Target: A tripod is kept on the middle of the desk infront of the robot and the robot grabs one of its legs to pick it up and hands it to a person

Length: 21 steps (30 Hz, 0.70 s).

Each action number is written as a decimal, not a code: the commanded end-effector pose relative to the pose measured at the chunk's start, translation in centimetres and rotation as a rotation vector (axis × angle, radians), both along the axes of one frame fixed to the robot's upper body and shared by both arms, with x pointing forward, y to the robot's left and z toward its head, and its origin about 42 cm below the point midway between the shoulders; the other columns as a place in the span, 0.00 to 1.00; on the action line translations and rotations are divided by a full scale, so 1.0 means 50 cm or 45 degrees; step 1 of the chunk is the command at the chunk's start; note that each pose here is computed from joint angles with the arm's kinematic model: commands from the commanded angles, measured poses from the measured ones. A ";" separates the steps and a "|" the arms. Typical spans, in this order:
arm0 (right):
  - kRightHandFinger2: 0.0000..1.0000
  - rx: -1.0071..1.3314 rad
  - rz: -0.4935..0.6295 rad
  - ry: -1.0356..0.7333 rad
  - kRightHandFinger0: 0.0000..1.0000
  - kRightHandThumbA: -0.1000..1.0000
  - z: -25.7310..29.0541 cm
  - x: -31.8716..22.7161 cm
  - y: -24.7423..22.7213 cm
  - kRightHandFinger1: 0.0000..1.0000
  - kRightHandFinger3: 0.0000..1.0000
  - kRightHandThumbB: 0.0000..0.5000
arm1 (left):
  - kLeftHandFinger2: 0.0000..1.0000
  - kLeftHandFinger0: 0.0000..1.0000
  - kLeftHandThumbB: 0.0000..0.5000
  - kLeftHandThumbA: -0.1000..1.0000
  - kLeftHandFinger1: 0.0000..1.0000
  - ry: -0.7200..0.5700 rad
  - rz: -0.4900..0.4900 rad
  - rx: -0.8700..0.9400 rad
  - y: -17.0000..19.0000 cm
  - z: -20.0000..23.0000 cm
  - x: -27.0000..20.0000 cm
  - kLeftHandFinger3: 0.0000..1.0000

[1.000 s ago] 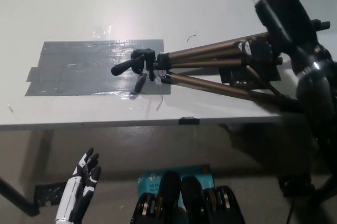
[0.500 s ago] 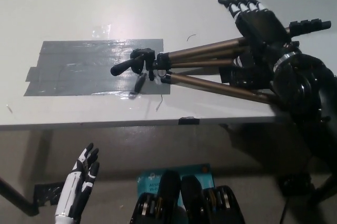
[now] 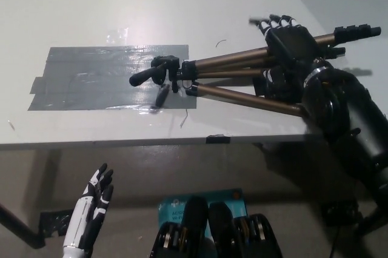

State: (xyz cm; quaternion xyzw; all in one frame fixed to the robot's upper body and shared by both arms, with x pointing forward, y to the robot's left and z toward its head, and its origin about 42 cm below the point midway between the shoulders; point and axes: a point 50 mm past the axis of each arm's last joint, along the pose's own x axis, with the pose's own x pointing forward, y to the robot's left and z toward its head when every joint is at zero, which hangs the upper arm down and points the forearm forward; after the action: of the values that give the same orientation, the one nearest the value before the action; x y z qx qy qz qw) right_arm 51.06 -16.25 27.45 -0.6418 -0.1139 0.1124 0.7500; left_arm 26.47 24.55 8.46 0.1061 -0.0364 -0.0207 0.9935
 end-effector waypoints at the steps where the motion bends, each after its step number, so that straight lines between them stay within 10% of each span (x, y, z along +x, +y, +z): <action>1: 0.38 0.005 0.246 -1.013 0.14 0.00 0.115 0.027 0.031 0.24 0.32 0.53 | 1.00 1.00 0.00 0.93 1.00 -0.104 -0.008 0.025 0.010 0.032 0.013 1.00; 4: 0.58 -0.041 0.295 -1.143 0.00 0.00 0.110 0.027 0.032 0.18 0.28 0.62 | 1.00 1.00 0.00 0.92 1.00 -0.110 -0.013 0.024 0.010 0.036 0.016 1.00; 7: 0.70 -0.023 0.309 -1.158 0.00 0.00 0.109 0.023 0.039 0.25 0.51 0.60 | 1.00 1.00 0.00 0.90 1.00 -0.106 -0.013 0.011 0.012 0.041 0.021 1.00; 21: 0.68 0.070 0.360 -1.196 0.00 0.00 0.124 0.015 0.056 0.23 0.64 0.56 | 0.96 0.97 0.00 0.95 1.00 -0.107 -0.034 0.030 0.014 0.044 0.014 1.00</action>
State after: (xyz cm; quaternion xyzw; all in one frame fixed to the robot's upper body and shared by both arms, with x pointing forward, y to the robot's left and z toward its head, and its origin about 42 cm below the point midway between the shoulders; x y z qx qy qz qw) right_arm 51.48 -16.65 23.63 -0.6831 -0.1983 0.0493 0.7011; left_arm 26.68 24.51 8.58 0.1065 -0.0383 -0.0215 0.9933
